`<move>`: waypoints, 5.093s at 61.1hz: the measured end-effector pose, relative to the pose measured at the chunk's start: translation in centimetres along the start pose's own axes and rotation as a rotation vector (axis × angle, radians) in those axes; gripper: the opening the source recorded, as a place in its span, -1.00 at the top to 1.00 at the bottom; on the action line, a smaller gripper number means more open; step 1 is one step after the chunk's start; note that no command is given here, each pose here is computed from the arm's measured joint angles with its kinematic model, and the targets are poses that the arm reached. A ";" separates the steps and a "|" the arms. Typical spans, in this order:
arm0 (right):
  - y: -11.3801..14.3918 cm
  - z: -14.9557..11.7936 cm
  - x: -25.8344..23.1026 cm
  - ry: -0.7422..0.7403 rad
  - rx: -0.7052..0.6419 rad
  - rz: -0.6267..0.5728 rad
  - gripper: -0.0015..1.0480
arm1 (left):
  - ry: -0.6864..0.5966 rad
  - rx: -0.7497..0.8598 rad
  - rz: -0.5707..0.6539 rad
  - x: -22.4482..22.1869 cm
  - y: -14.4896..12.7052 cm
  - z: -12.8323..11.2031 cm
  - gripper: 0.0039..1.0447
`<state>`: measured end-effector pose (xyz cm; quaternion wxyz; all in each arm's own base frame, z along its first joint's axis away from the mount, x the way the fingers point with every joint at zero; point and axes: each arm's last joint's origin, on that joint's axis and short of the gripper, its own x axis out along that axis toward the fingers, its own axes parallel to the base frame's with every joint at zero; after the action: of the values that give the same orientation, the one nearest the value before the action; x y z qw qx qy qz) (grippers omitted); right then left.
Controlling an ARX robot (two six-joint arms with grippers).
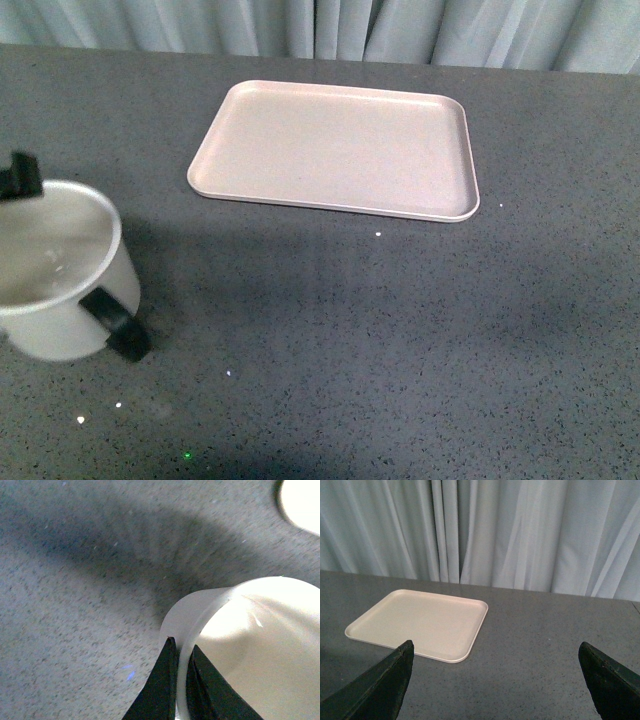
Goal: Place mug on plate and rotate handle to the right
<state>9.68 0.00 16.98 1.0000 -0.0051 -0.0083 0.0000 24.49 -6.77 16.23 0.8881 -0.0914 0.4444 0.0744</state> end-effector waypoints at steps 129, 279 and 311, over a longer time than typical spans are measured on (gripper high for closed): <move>0.0 0.0 0.0 0.000 0.000 0.000 -0.82 | 0.077 0.306 -0.305 11.4 -20.2 10.7 0.28; 0.0 0.0 0.0 0.000 0.000 0.000 -0.82 | -0.937 0.183 -0.163 -7.8 9.1 -7.7 0.98; 0.0 0.0 0.0 0.000 0.000 0.000 -0.82 | -0.935 0.184 -0.164 -8.4 9.4 -8.6 0.98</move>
<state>9.68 0.00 16.98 1.0000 -0.0051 -0.0081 0.0000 10.86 -0.04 17.05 1.0000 -0.0039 -0.0066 -0.0021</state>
